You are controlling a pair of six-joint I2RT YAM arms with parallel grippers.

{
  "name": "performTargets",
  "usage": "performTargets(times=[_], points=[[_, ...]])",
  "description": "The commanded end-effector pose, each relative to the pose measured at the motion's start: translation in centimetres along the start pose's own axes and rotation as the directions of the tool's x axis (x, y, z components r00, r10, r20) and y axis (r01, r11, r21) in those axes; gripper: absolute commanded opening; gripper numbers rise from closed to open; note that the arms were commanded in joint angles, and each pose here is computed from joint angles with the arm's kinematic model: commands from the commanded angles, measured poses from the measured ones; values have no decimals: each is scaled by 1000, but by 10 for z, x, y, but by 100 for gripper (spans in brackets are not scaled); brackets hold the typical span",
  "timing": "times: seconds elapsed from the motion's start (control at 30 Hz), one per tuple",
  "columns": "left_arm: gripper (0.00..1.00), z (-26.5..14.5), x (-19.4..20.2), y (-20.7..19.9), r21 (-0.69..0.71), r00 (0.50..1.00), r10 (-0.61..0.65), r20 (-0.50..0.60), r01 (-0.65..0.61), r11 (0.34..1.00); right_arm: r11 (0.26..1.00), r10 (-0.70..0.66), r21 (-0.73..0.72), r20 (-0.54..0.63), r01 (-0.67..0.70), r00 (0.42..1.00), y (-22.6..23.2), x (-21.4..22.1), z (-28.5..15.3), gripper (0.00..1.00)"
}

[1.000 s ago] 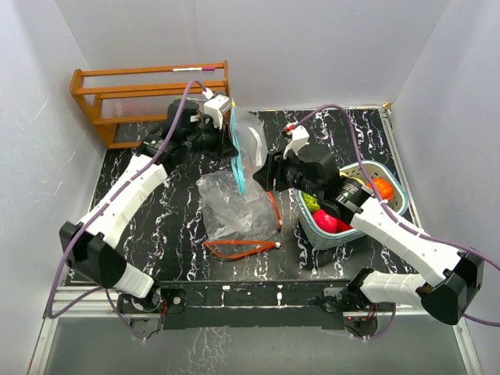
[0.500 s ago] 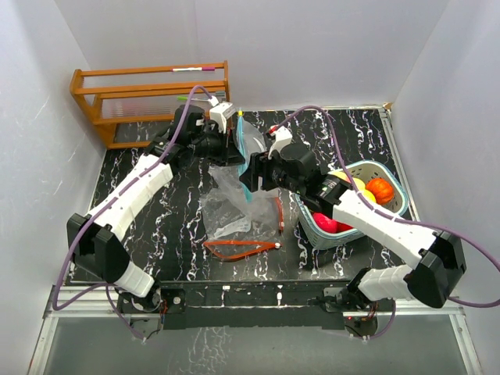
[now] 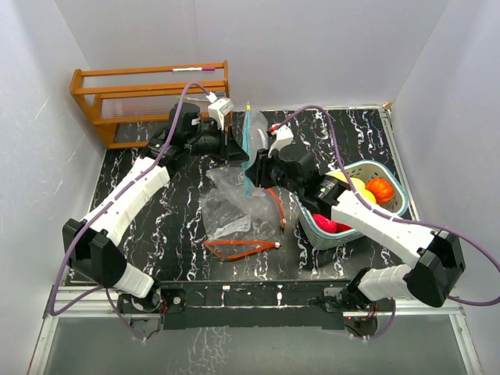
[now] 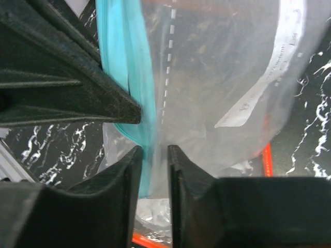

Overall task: Place the food in the zip-top bag and seal the zipper
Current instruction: Open the zipper of the food storage bag at the center of the board.

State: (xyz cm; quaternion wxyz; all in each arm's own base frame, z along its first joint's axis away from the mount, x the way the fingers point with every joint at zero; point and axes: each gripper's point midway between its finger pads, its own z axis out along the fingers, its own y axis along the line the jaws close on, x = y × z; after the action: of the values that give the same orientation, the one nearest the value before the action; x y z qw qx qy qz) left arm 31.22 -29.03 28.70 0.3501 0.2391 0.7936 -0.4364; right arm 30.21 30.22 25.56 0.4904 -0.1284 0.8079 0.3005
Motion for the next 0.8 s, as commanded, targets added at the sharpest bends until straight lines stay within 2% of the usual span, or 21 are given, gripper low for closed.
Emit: performTargets(times=[0.0, 0.03, 0.1, 0.27, 0.5, 0.67, 0.77], points=[[0, -16, -3, -23, 53, 999, 35, 27, -36, 998, 1000, 3, -12, 101, -2, 995, 4, -23, -5, 19], [0, -17, -2, -20, 39, 999, 38, 24, -39, 998, 1000, 3, -16, 104, -1, 995, 5, -23, -6, 13], [0, -17, 1, -16, 17, 999, 36, 16, -36, 999, 1000, 4, -11, 116, -3, 993, 3, -24, -8, 8], [0, -19, 5, -15, 7, 999, 39, 14, -39, 999, 999, 20, 45, 135, -27, 991, -7, -26, -11, 8], [0, -31, 19, 16, -175, 997, 64, -45, -71, 982, 983, 43, 164, 219, -80, 975, -30, -40, -35, 8], [0, -50, 28, 65, -458, 995, 23, -99, -66, 886, 972, 54, 206, 265, -112, 963, -40, -47, -53, 8], [0, -55, 33, 81, -534, 991, 0, -135, -73, 842, 959, 63, 251, 268, -133, 961, -50, -43, -57, 8]])
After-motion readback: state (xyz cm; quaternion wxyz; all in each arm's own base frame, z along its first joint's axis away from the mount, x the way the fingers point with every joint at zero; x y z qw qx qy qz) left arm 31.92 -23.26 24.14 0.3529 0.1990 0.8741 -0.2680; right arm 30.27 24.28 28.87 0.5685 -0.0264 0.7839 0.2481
